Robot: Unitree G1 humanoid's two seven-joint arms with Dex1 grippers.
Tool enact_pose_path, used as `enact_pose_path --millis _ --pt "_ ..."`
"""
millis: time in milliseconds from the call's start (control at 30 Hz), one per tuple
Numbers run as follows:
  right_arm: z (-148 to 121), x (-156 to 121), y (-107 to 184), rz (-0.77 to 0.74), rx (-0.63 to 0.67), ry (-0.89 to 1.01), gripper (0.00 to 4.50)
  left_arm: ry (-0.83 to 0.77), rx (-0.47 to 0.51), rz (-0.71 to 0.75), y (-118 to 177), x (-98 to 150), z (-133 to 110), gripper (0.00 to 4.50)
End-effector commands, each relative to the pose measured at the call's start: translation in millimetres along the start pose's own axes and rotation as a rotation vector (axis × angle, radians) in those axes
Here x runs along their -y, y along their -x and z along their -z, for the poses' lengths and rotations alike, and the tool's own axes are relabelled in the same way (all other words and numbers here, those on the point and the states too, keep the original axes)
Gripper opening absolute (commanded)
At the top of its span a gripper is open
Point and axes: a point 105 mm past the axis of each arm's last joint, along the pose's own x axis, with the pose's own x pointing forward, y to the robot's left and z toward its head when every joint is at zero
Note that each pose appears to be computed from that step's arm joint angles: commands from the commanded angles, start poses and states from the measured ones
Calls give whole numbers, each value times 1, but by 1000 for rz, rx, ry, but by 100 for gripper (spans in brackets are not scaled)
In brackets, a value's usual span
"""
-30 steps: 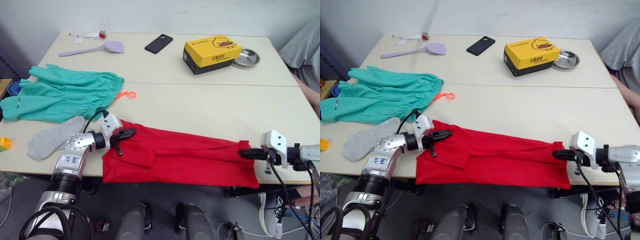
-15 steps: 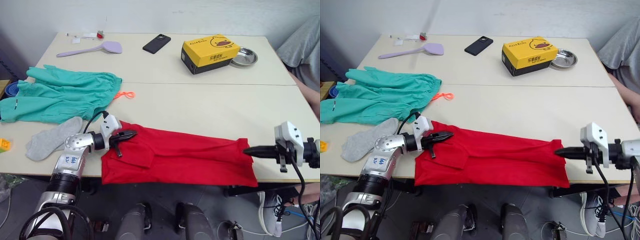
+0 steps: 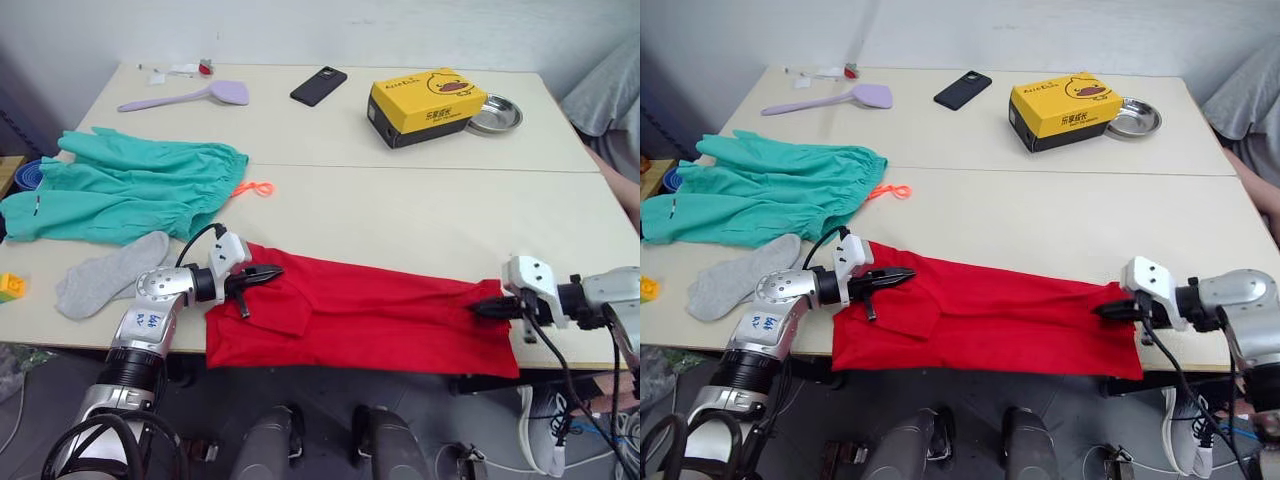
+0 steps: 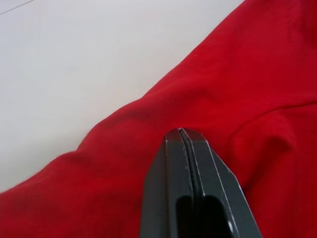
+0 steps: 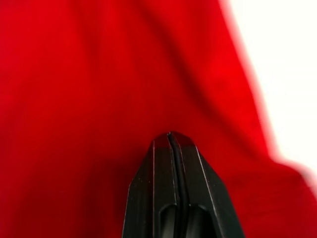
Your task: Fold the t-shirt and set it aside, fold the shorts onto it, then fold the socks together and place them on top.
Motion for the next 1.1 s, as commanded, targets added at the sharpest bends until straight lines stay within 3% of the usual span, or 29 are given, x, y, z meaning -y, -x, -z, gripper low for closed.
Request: enact_pose_path --millis 33,267,600,700,867,1100 --pt "-7 -17 18 -75 -10 -17 1 -13 -47 -47 9 -7 5 0" --pt "1 -28 26 -75 -30 -67 1 -4 -45 -56 11 -7 6 0" --pt "-37 11 28 115 237 2 1 -12 -24 -39 11 -8 0 0" --pt "-18 27 19 185 123 37 1 -13 -23 -29 11 -7 0 0" --pt "-11 35 10 180 91 64 1 -15 -22 -26 10 -6 -1 0" --pt "8 -2 22 9 72 33 1 -14 -34 -50 14 -9 2 0"
